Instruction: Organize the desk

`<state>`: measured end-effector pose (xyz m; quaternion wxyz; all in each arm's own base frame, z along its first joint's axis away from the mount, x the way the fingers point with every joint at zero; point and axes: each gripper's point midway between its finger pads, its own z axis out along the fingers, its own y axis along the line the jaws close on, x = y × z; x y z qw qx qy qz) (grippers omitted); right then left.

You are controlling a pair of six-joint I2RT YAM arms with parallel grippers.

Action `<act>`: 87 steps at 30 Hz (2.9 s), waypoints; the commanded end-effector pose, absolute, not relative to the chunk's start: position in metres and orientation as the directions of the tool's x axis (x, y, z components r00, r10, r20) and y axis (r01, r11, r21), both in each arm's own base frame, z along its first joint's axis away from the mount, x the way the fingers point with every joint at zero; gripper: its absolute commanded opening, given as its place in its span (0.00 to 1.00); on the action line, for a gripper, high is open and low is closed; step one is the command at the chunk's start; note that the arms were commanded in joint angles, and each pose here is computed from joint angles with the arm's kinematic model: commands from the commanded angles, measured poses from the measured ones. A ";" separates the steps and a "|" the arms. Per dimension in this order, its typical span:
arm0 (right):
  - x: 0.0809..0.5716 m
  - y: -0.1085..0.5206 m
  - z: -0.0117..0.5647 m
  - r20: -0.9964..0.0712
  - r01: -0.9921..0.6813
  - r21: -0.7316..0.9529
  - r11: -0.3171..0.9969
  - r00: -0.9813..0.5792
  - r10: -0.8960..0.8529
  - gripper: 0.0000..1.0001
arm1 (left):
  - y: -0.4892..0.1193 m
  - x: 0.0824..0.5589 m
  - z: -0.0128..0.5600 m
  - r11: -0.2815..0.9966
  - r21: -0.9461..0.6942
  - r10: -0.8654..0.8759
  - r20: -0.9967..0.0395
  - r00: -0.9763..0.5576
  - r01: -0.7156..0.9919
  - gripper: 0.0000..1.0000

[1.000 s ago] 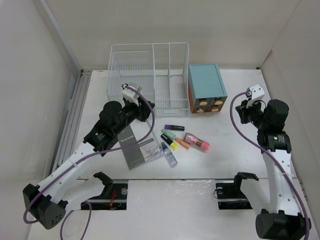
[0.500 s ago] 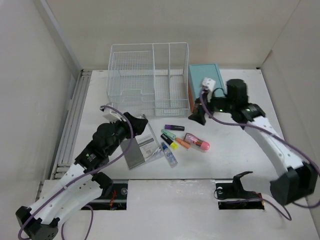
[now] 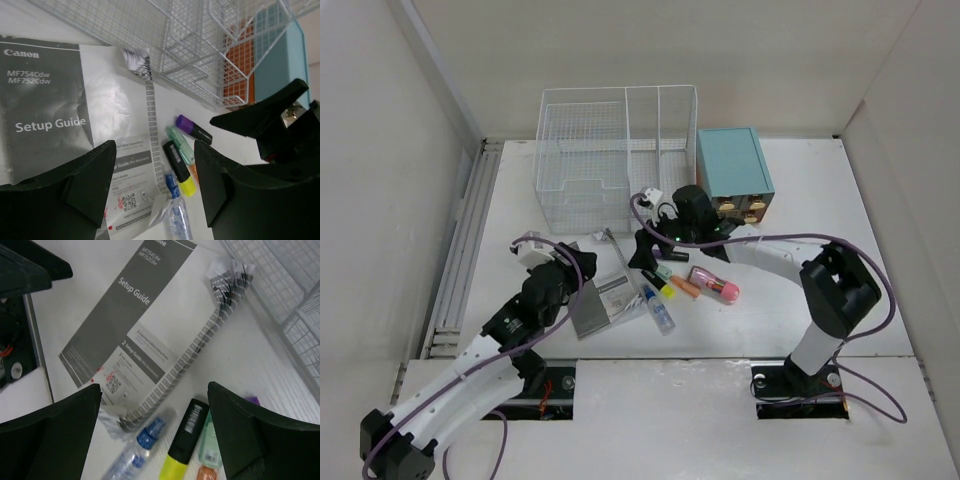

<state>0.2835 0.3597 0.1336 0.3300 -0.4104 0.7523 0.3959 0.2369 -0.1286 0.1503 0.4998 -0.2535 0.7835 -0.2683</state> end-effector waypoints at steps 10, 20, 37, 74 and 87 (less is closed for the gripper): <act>0.319 0.395 0.123 -0.835 -0.750 0.445 0.490 -0.545 -0.077 0.92 | -0.112 0.239 0.105 0.682 -0.682 -0.730 -0.608 -0.313 -0.265 0.60; 0.316 0.420 0.097 -0.800 -0.711 0.484 0.511 -0.596 -0.073 0.92 | -0.107 0.225 0.072 0.696 -0.643 -0.716 -0.594 -0.366 -0.319 0.60; 0.305 0.424 0.067 -0.746 -0.668 0.528 0.524 -0.660 -0.090 0.91 | -0.114 0.206 0.038 0.725 -0.578 -0.683 -0.536 -0.496 -0.375 0.50; 0.276 0.424 0.176 -0.865 -0.868 0.435 0.241 -0.477 -0.154 0.00 | -0.103 0.201 0.131 0.718 -0.637 -0.687 -0.586 -0.430 -0.280 0.69; 0.300 0.391 0.234 -0.912 -0.894 0.380 0.239 -0.405 -0.065 0.00 | -0.110 0.190 0.113 0.655 -0.693 -0.738 -0.499 -0.455 -0.301 0.70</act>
